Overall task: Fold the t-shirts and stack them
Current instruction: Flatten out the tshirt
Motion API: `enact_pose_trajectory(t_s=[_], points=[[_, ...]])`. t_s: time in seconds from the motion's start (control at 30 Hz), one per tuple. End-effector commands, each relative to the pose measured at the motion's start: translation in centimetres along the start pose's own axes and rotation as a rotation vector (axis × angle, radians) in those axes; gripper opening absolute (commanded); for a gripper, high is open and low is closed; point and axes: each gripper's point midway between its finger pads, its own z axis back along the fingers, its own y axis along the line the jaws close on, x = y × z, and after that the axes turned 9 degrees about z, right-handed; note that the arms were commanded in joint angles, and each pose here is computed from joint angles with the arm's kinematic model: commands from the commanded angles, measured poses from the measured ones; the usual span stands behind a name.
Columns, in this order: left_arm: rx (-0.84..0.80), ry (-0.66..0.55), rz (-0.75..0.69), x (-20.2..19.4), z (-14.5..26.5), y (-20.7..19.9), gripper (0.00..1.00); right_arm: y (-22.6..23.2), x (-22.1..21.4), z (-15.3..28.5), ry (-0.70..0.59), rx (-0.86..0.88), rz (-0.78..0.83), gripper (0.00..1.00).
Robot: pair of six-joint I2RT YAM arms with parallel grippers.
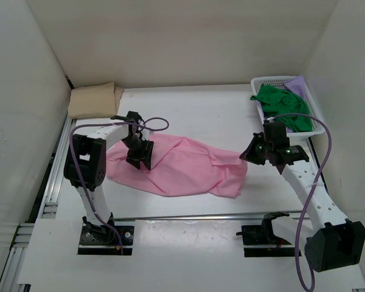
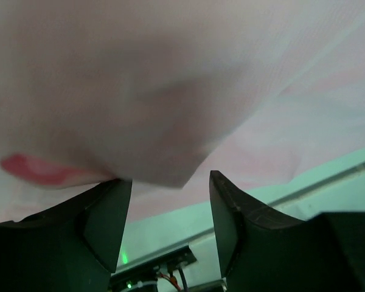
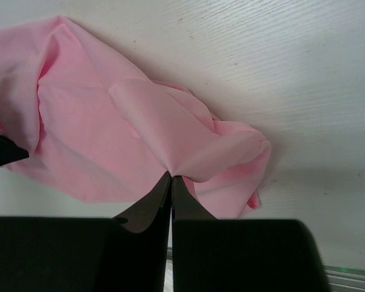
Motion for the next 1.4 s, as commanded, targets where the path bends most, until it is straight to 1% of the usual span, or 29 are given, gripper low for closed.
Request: enact_pose_trajectory(t_s=[0.0, 0.13, 0.23, 0.33, 0.37, 0.4, 0.47, 0.57, 0.67, 0.7, 0.73, 0.77, 0.8, 0.83, 0.87, 0.9, 0.93, 0.97, 1.0, 1.03, 1.07, 1.1, 1.13, 1.2, 1.23, 1.27, 1.3, 1.33, 1.37], points=[[0.054, -0.090, -0.075, 2.8, 0.1, -0.7, 0.63, -0.3, 0.4, 0.5, -0.033, -0.004, -0.009, 0.00], [0.071, -0.098, -0.114, 3.1, -0.6, -1.4, 0.54, -0.5, 0.1, 0.3, -0.025, -0.008, -0.010, 0.00], [0.079, -0.101, -0.123, 3.7, -1.1, -1.6, 0.50, -0.4, 0.0, 0.3, -0.021, 0.000, -0.010, 0.00], [0.093, -0.087, -0.118, 3.8, -1.6, -1.2, 0.40, -0.4, 0.0, 0.3, -0.021, 0.000, -0.010, 0.00], [0.100, -0.098, -0.120, 4.1, -1.4, -1.2, 0.35, -0.4, 0.0, 0.3, -0.021, 0.000, -0.010, 0.00], [0.100, -0.098, -0.120, 4.1, -1.4, -1.2, 0.22, -0.4, 0.0, 0.3, -0.021, 0.000, -0.010, 0.00], [0.108, -0.113, -0.123, 4.3, -1.0, -1.2, 0.10, -0.4, 0.0, 0.3, -0.021, 0.000, -0.010, 0.00], [0.114, -0.138, -0.107, 4.3, 0.5, -0.8, 0.10, -0.6, 0.0, 0.1, -0.017, -0.013, -0.011, 0.00], [0.097, -0.202, -0.073, 6.5, 3.7, -0.6, 0.10, -1.0, 2.0, -0.3, -0.040, -0.043, -0.017, 0.00], [0.082, -0.236, -0.040, 7.7, 5.3, 0.0, 0.10, -0.1, 4.8, 0.5, -0.094, -0.028, -0.003, 0.00], [0.062, -0.331, -0.043, 10.7, 8.5, -0.6, 0.10, -0.5, 6.5, -0.3, -0.085, -0.049, 0.011, 0.00], [0.056, -0.329, -0.021, 11.7, 9.7, -0.3, 0.10, -0.2, 8.5, -0.1, -0.098, -0.055, 0.015, 0.00], [0.054, -0.381, -0.010, 13.4, 11.8, -0.1, 0.10, 0.6, 10.8, 0.3, -0.109, -0.033, 0.018, 0.00], [0.036, -0.565, -0.014, 17.4, 18.3, -0.2, 0.10, 0.3, 13.2, -0.8, -0.087, -0.047, -0.009, 0.00], [0.037, -0.642, -0.013, 18.9, 21.5, -0.1, 0.10, 3.4, 19.5, 3.5, -0.221, 0.010, 0.025, 0.00], [0.030, -0.679, -0.004, 20.1, 23.1, 0.4, 0.10, 4.7, 22.5, 5.2, -0.281, 0.039, 0.035, 0.00], [0.036, -0.851, -0.016, 21.5, 29.3, 0.7, 0.10, 5.4, 25.2, 5.4, -0.313, 0.056, 0.038, 0.00], [0.051, -0.922, -0.017, 21.9, 31.4, 1.1, 0.10, 7.1, 27.5, 7.6, -0.383, 0.100, 0.062, 0.00], [0.082, -0.983, -0.008, 22.0, 33.1, 1.9, 0.10, 9.3, 31.2, 13.0, -0.544, 0.155, 0.100, 0.00], [0.097, -1.161, -0.039, 21.4, 38.6, 1.2, 0.10, 10.1, 32.2, 14.4, -0.594, 0.172, 0.113, 0.00], [0.098, -1.141, -0.033, 21.1, 37.0, 1.7, 0.10, 10.3, 32.9, 16.1, -0.642, 0.183, 0.106, 0.00], [0.108, -1.184, -0.038, 20.5, 38.0, 1.5, 0.10, 10.9, 32.8, 18.1, -0.696, 0.205, 0.112, 0.00], [0.106, -1.235, -0.054, 19.2, 39.9, 0.7, 0.10, 10.9, 32.3, 18.5, -0.706, 0.209, 0.115, 0.00], [0.097, -1.213, -0.055, 18.2, 39.6, 0.5, 0.10, 10.7, 30.5, 18.0, -0.694, 0.240, 0.098, 0.00], [0.083, -1.179, -0.061, 17.7, 38.7, -0.1, 0.10, 11.2, 29.3, 20.2, -0.749, 0.269, 0.120, 0.00], [0.080, -1.127, -0.053, 17.1, 37.0, 0.0, 0.10, 9.3, 26.6, 16.0, -0.641, 0.245, 0.078, 0.00], [0.077, -1.067, -0.046, 16.3, 35.3, -0.1, 0.10, 9.2, 24.6, 16.9, -0.647, 0.256, 0.084, 0.00], [0.079, -1.022, -0.032, 15.7, 33.8, 0.3, 0.10, 8.5, 23.1, 15.9, -0.621, 0.252, 0.063, 0.00], [0.079, -0.941, -0.015, 14.7, 31.0, 0.7, 0.10, 6.1, 19.5, 11.4, -0.504, 0.208, 0.025, 0.00]])
